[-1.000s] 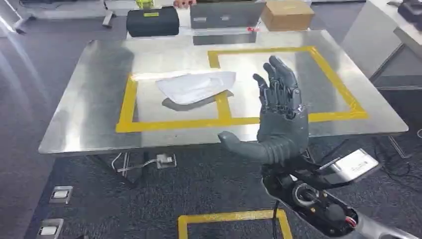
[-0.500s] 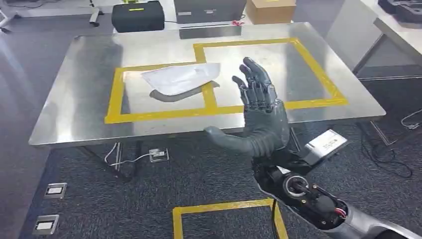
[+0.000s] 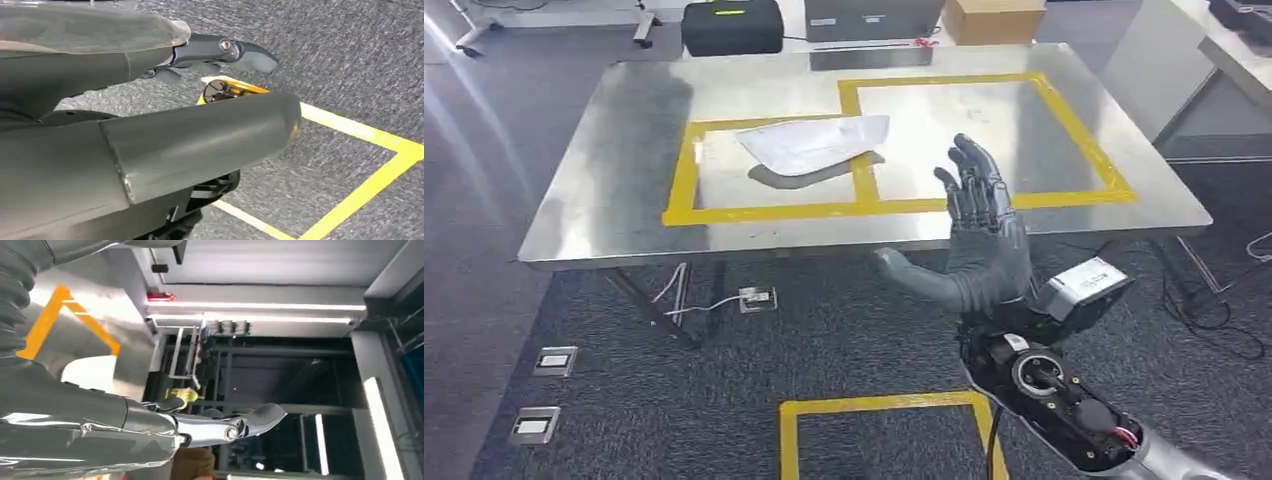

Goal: Take the parts from the cabinet and place them on the table.

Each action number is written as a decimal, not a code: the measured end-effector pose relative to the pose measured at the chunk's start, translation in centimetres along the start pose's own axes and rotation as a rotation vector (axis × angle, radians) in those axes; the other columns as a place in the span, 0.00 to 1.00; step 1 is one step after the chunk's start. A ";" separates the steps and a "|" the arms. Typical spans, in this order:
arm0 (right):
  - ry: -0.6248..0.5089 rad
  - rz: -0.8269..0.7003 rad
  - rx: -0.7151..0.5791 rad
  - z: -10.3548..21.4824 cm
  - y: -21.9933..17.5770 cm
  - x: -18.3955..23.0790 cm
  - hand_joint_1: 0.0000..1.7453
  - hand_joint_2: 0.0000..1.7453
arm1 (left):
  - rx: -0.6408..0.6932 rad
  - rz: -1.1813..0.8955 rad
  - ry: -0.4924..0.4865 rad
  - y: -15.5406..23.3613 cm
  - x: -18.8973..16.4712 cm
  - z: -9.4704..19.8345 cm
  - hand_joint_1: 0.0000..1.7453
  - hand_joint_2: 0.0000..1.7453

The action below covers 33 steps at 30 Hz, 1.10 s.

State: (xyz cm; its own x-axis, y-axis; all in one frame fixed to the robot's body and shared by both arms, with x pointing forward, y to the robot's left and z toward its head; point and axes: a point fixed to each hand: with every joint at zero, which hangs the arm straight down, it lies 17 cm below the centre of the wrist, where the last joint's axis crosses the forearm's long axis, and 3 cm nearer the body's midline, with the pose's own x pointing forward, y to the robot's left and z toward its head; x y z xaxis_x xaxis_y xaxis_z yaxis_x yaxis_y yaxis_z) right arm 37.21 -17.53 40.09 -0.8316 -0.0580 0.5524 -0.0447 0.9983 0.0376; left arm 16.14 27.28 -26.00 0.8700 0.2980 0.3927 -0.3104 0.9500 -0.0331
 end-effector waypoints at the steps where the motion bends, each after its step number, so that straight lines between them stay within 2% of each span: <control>1: 0.010 -0.001 -0.004 0.1 -0.1 -0.3 0.00 1.00 | 0.000 0.000 0.000 0.0 0.0 0.0 0.00 0.00; 7: 0.060 0.015 -0.029 0.6 -1.3 -1.8 0.00 1.00 | -0.002 -0.003 0.003 -0.2 -0.1 0.0 0.00 0.00; 11: 0.138 0.121 -0.039 1.5 -2.4 -4.2 0.00 1.00 | -0.008 -0.009 0.010 -0.6 -0.1 0.0 0.00 0.00; 13: 0.239 0.170 -0.015 2.6 -2.8 -7.4 0.00 1.00 | -0.011 -0.013 0.009 -0.7 0.3 0.0 0.00 0.00; 15: 0.427 0.206 0.031 5.7 -3.7 -13.7 0.00 1.00 | -0.019 -0.020 0.006 -1.2 0.8 -0.1 0.00 0.00; 18: 0.774 0.307 0.029 13.4 -7.7 -23.2 0.00 1.00 | -0.039 -0.033 0.016 -2.3 0.9 0.0 0.00 0.00; 21: 1.142 0.348 -0.023 25.2 -13.6 -28.7 0.00 1.00 | -0.049 -0.043 0.025 -2.9 1.1 -0.1 0.00 0.00; 23: 1.459 0.370 -0.040 36.3 -16.5 -29.6 0.00 1.00 | -0.049 -0.042 0.038 -2.9 0.7 0.0 0.00 0.00; 24: 1.574 0.384 -0.039 41.1 -17.4 -29.0 0.00 1.00 | -0.048 -0.042 0.042 -2.8 0.4 0.0 0.00 0.00; 26: 1.732 0.419 -0.039 48.1 -18.9 -27.3 0.00 1.00 | -0.048 -0.041 0.046 -2.7 0.1 0.1 0.00 0.00; 27: 1.782 0.435 -0.043 50.2 -19.5 -26.7 0.00 1.00 | -0.050 -0.041 0.045 -2.8 0.2 0.1 0.00 0.00; 28: 1.821 0.449 -0.050 51.6 -20.2 -26.2 0.00 0.00 | -0.053 -0.041 0.043 -2.9 0.3 0.1 0.00 0.00; 33: 1.994 0.488 -0.067 57.5 -22.0 -23.6 0.00 0.00 | -0.055 -0.041 0.037 -3.0 0.7 0.0 0.00 0.00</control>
State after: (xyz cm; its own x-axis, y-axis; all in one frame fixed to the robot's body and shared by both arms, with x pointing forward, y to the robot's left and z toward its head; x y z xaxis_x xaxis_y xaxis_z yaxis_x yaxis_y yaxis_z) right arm 26.03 -37.77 -21.65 0.8600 0.1849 0.4757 0.0017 0.9310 -0.3649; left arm 17.70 24.60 -25.60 0.8956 0.2612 0.3601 -0.2538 0.9648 -0.0685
